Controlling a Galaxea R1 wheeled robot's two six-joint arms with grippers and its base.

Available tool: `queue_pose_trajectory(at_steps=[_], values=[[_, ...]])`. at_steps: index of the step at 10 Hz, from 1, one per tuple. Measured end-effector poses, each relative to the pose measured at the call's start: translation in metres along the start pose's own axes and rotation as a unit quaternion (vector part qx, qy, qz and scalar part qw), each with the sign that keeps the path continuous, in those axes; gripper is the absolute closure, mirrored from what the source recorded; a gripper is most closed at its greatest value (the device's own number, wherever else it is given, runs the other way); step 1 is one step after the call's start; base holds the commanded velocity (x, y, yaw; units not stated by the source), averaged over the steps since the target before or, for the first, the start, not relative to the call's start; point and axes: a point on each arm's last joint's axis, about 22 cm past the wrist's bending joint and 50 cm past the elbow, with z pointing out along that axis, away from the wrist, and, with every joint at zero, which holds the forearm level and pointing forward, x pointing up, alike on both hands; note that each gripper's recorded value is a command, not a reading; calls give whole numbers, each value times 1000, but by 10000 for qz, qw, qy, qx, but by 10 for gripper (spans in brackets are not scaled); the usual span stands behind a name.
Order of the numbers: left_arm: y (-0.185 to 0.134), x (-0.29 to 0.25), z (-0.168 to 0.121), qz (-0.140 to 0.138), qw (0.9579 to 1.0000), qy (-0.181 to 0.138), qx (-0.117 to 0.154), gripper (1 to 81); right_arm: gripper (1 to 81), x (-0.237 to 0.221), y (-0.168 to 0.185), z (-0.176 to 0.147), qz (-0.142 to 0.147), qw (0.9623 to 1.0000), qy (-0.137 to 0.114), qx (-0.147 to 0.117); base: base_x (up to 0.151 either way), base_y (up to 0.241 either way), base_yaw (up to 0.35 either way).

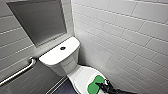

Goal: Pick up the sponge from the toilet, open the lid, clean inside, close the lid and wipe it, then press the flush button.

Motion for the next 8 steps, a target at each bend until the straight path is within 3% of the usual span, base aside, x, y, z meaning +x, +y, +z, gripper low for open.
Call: queue_pose_trajectory(at_steps=[3,5,6,8], values=[[0,-6,0,5,9999,-147,6,10,10,-20,7,-6,-136,9995,145,260,0,0,0],[0,-7,0,5,9999,-157,7,10,10,-20,11,-7,-212,9991,231,286,0,0,0],[0,-7,0,5,9999,-152,6,10,811,-24,25,-8,-149,9995,224,145,0,0,0],[2,-7,1,8,9999,-170,-7,10,811,-23,31,-12,-157,9993,292,157,0,0,0]])
